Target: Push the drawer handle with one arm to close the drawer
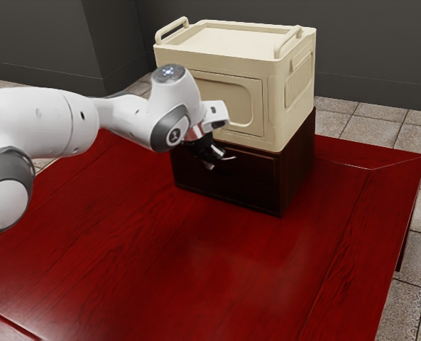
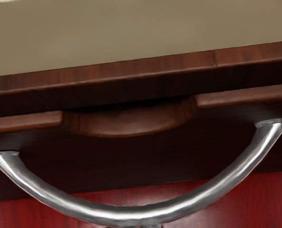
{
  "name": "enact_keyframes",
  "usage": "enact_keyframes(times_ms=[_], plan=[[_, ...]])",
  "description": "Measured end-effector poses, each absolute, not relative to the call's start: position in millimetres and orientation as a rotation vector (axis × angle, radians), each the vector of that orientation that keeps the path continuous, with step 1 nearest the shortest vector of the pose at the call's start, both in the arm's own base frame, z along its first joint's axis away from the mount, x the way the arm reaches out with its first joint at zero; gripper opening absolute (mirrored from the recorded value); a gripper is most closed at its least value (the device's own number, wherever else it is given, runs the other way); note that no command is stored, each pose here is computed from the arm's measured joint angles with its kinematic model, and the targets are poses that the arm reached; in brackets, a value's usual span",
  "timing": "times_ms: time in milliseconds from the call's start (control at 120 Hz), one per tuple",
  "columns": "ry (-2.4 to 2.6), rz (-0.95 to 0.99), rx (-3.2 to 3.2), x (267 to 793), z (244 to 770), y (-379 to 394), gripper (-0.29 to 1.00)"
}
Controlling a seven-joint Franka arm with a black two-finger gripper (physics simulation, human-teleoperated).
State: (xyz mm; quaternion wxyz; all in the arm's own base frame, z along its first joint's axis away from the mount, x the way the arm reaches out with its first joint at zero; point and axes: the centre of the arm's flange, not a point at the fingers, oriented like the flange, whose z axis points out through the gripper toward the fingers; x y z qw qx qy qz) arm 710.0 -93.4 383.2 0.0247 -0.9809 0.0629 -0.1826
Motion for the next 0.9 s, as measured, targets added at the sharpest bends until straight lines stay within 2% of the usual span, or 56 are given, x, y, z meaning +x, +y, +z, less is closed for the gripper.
enact_keyframes(times_ms=[292, 383, 433, 567, 658, 775, 900], plan=[[0.238, -0.582, -3.034, 707.3, 394.1, -98.5, -0.08], [0.208, -0.501, -3.108, 661.5, 403.6, -100.8, -0.08], [0.198, -0.477, -3.151, 630.9, 437.0, -107.6, -0.08], [0.202, -0.477, -3.205, 567.5, 590.0, -112.2, -0.08], [0.195, -0.385, -3.197, 547.0, 646.0, -109.2, 0.1], [0.134, -0.233, -3.189, 532.5, 663.5, -94.2, 0.34], [0.094, -0.123, -3.175, 521.8, 668.5, -88.1, 0.5]])
